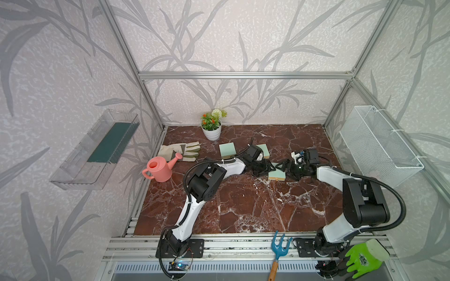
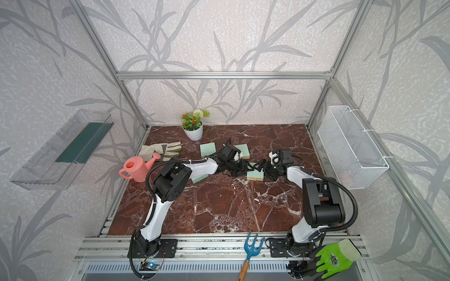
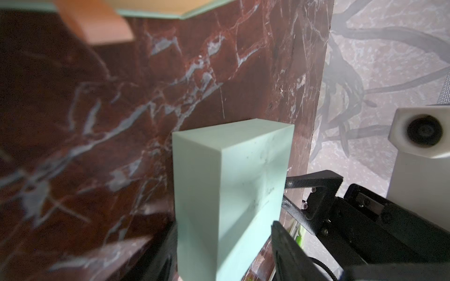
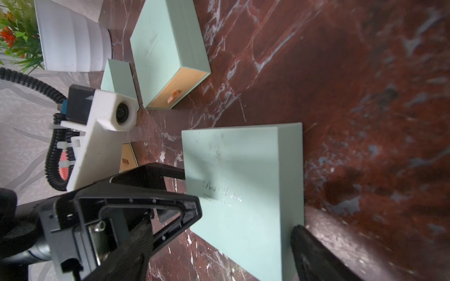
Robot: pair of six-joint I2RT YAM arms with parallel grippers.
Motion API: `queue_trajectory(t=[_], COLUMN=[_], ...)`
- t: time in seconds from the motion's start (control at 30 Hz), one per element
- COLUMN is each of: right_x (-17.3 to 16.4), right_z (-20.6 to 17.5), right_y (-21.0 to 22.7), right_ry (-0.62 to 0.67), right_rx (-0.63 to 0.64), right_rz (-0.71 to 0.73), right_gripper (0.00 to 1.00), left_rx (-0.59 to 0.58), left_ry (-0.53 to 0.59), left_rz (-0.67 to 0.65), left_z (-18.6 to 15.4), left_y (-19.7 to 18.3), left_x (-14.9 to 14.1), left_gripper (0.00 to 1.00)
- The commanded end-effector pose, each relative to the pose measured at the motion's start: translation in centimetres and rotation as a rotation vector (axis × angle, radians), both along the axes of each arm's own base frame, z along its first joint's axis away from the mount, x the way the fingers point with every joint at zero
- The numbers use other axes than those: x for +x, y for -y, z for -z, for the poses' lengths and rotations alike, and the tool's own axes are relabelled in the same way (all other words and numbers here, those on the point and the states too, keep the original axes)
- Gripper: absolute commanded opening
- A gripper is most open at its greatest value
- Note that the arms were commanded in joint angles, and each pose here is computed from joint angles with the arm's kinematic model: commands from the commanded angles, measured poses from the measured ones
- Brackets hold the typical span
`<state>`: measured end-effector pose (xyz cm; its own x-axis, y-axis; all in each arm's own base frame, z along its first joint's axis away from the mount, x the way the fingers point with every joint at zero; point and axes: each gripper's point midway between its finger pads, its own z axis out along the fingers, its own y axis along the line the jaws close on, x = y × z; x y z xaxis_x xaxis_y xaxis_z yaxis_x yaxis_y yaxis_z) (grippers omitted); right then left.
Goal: Take out the earrings from the drawer-style jewelry box
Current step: Move the jewelry box to the center of the board.
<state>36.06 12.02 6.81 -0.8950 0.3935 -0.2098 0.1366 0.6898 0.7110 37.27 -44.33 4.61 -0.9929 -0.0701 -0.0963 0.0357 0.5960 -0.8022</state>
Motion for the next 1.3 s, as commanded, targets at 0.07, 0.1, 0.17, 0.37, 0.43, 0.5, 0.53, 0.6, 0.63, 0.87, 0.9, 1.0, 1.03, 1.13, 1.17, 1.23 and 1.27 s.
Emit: queue_trajectory(t=[0.07, 0.1, 0.17, 0.37, 0.43, 0.5, 0.53, 0.6, 0.63, 0.87, 0.9, 1.0, 1.03, 1.13, 1.17, 1.23, 1.27], right_x=[1.1, 1.3, 1.8, 2.5, 2.6, 2.6, 2.6, 2.6, 2.6, 2.8, 2.9, 2.9, 3.0, 2.9, 2.9, 2.9, 2.9], right_z=[-1.2, -1.3, -1.4, -1.0, -0.7, -0.6, -0.7, -0.6, -0.5, 0.6, 0.6, 0.7, 0.7, 0.7, 0.7, 0.6, 0.4], right_y=[-0.3, -0.1, 0.4, 1.7, 2.1, 2.2, 2.2, 2.2, 2.4, 3.2, 3.3, 3.3, 3.4, 3.7, 3.8, 3.9, 3.9], right_ry=[0.01, 0.012, 0.006, -0.016, -0.023, -0.028, -0.028, -0.027, -0.029, -0.059, -0.059, -0.064, -0.063, -0.064, -0.066, -0.063, -0.061], right_rx=[0.05, 0.047, 0.045, 0.036, 0.032, 0.042, 0.043, 0.04, 0.035, 0.02, 0.017, 0.018, 0.014, 0.006, 0.005, 0.003, 0.001], right_rz=[-0.024, -0.021, -0.006, 0.027, 0.041, 0.043, 0.042, 0.042, 0.048, 0.068, 0.069, 0.069, 0.073, 0.079, 0.082, 0.084, 0.085], right_gripper=[0.89, 0.89, 0.89, 0.89, 0.89, 0.89, 0.88, 0.88, 0.88, 0.88, 0.88, 0.88, 0.88, 0.88, 0.88, 0.88, 0.88], left_rx=[-0.094, -0.094, -0.097, -0.111, -0.11, -0.113, -0.113, -0.111, -0.11, -0.12, -0.123, -0.124, -0.124, -0.125, -0.124, -0.118, -0.115], left_ry=[-0.006, -0.007, -0.009, -0.014, -0.014, -0.014, -0.013, -0.012, -0.012, -0.016, -0.015, -0.023, -0.021, -0.016, -0.016, -0.017, -0.011], left_rz=[0.086, 0.086, 0.091, 0.1, 0.098, 0.099, 0.101, 0.102, 0.104, 0.101, 0.1, 0.096, 0.095, 0.095, 0.094, 0.086, 0.082], left_z=[-1.6, -1.6, -1.5, -1.4, -1.4, -1.5, -1.6, -1.6, -1.6, -1.6, -1.7, -1.5, -1.5, -1.7, -1.7, -1.6, -1.7], left_y=[3.8, 4.0, 4.6, 5.7, 5.8, 6.0, 6.1, 6.1, 6.2, 6.4, 6.5, 6.6, 6.6, 6.6, 6.6, 6.4, 6.3], left_x=[-0.9, -0.9, -0.8, -0.6, -0.4, -0.3, -0.3, -0.1, -0.1, 0.0, 0.0, 0.1, 0.1, 0.2, 0.2, 0.3, 0.3], left_gripper=[0.61, 0.61, 0.61, 0.61, 0.61, 0.61, 0.61, 0.61, 0.61, 0.61, 0.61, 0.61, 0.61, 0.61, 0.61, 0.61, 0.61])
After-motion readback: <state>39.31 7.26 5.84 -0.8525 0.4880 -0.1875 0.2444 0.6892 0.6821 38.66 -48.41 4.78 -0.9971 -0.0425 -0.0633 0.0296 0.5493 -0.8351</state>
